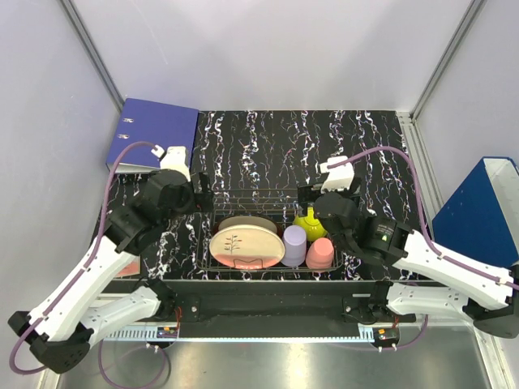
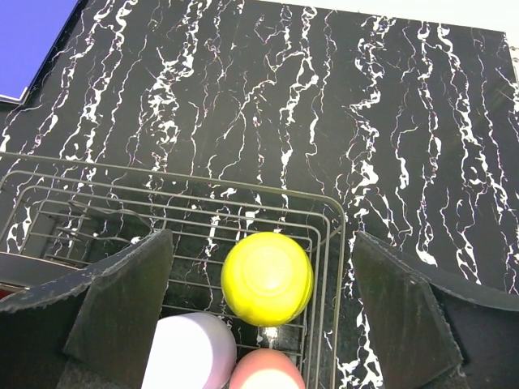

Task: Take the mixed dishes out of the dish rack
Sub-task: Pick up the plate from the dish rack, then place the plate at the center of the board.

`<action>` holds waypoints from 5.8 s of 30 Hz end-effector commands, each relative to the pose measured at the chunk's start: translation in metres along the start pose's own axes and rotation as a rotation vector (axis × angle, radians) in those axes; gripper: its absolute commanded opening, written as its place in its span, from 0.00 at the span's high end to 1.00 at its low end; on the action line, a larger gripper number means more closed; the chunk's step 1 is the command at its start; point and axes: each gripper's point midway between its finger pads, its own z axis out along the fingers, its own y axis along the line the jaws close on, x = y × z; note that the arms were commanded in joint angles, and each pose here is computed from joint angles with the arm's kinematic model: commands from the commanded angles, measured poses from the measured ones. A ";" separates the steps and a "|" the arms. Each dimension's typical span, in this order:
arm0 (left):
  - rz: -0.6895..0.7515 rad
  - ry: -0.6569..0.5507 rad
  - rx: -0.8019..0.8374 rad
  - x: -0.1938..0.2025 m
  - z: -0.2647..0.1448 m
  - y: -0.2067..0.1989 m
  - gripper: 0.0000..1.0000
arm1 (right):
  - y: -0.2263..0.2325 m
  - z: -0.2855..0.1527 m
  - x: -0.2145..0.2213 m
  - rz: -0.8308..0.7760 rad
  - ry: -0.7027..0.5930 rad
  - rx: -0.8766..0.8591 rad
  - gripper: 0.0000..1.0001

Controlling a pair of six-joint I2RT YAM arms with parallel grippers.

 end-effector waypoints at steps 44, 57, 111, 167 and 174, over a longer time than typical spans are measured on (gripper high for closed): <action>0.621 -0.079 1.006 0.055 -0.049 -0.124 0.33 | 0.009 -0.009 0.017 0.052 -0.051 -0.171 0.00; 0.676 -0.023 0.997 0.079 -0.030 -0.125 0.52 | 0.010 -0.006 0.024 0.039 -0.042 -0.163 0.00; 0.807 -0.326 0.963 -0.019 -0.067 -0.148 1.00 | 0.006 -0.006 0.030 0.058 -0.040 -0.153 0.00; -0.462 -0.279 1.434 -0.204 -0.128 -0.189 1.00 | 0.038 -0.068 -0.135 0.472 -0.276 -0.471 0.03; -0.457 -0.265 1.432 -0.195 -0.125 -0.189 1.00 | 0.045 -0.049 -0.147 0.547 -0.276 -0.524 0.97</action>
